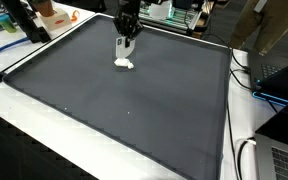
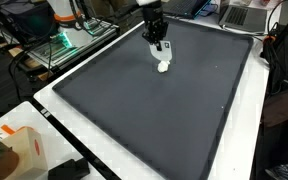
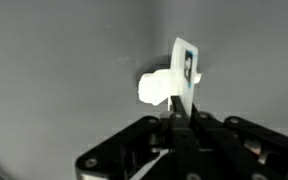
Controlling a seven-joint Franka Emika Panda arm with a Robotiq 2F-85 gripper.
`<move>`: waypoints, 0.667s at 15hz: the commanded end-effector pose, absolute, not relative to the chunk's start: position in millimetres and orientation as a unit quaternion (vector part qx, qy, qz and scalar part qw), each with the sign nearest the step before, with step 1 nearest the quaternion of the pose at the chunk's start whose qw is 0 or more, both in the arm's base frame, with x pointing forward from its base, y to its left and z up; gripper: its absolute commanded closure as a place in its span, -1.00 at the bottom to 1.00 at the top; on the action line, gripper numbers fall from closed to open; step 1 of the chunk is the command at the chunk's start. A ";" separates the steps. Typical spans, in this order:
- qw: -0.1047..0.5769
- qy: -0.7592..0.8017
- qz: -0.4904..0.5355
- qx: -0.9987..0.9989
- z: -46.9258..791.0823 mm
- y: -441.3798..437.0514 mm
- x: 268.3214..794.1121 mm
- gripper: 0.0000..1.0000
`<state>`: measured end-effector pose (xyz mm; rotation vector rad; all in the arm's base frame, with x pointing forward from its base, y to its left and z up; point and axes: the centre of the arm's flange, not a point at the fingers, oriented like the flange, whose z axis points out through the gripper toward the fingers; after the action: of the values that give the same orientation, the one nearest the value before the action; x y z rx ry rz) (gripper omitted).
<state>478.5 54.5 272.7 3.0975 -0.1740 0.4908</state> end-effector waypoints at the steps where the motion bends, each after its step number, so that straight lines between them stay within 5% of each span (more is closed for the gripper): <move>1: -0.009 -0.055 0.164 0.985 272.5 54.1 479.5 0.98; 10: -0.011 -0.059 0.158 0.986 262.5 48.1 490.9 0.98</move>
<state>484.1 51.1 268.1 3.0949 -0.1830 0.5047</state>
